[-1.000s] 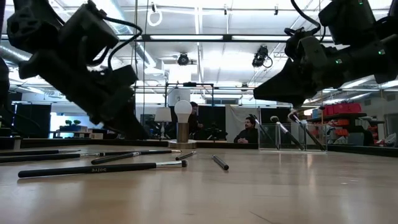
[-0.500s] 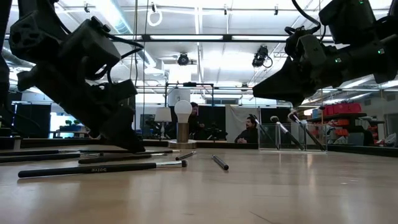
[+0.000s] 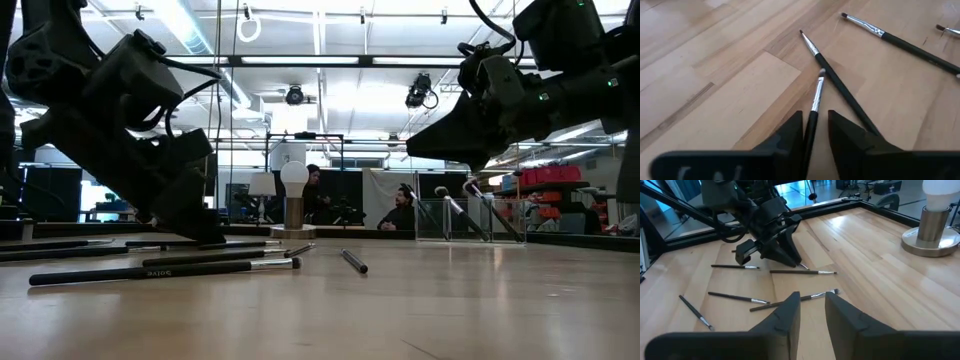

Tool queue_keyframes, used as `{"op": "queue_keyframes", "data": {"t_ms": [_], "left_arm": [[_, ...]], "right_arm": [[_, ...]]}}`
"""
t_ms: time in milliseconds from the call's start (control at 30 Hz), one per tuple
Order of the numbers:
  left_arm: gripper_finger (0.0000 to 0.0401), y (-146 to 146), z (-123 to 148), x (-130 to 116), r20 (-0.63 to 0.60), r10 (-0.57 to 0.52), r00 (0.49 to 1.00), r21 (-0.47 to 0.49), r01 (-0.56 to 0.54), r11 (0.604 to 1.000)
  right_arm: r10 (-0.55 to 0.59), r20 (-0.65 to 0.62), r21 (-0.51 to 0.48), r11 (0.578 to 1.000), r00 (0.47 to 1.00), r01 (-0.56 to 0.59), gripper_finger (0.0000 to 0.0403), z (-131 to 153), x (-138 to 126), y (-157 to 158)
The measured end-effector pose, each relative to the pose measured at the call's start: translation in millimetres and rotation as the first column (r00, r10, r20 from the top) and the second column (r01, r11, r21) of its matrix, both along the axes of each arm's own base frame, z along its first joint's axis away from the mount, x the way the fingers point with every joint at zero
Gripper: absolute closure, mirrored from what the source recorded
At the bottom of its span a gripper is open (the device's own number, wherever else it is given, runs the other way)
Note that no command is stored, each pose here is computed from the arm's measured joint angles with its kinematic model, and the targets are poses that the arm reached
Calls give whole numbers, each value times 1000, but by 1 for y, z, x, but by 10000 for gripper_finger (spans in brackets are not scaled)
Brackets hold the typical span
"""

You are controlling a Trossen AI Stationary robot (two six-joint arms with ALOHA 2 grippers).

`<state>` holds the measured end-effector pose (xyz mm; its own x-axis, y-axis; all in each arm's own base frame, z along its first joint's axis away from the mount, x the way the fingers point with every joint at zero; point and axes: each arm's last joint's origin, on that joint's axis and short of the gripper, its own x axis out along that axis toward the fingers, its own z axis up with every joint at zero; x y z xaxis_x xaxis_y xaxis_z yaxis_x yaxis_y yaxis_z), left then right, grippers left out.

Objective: Put items in baskets/containers
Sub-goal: Put the silver eyeshadow brush into the transparent organizer

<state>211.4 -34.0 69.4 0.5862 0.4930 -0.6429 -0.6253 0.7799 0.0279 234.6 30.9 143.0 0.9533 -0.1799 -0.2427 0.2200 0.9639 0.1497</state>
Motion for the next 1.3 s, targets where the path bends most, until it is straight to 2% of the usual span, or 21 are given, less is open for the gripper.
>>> {"op": "queue_keyframes", "data": {"t_ms": [233,467,767,1067,1167,1300], "left_arm": [[387,3,-3,-6,-8,-14,1000,-1,14,1000],[384,3,0,-6,-17,-64,998,-3,64,998],[389,3,17,-9,0,-130,991,17,130,991],[389,0,41,4,203,-180,963,75,168,983],[389,-2,51,10,294,-228,928,90,210,973],[389,-7,66,19,426,-327,844,112,310,944]], "right_arm": [[0,0,0,1000,1000,0,312,0,0,0],[21,-4,-17,1000,1000,-21,312,0,0,1],[33,0,-16,999,999,-33,312,2,-1,1],[33,-29,-18,999,999,-33,312,-1,-1,1],[33,-51,-24,999,998,-35,310,-5,-1,1],[33,-76,-28,999,997,-36,290,-17,3,2]]}}
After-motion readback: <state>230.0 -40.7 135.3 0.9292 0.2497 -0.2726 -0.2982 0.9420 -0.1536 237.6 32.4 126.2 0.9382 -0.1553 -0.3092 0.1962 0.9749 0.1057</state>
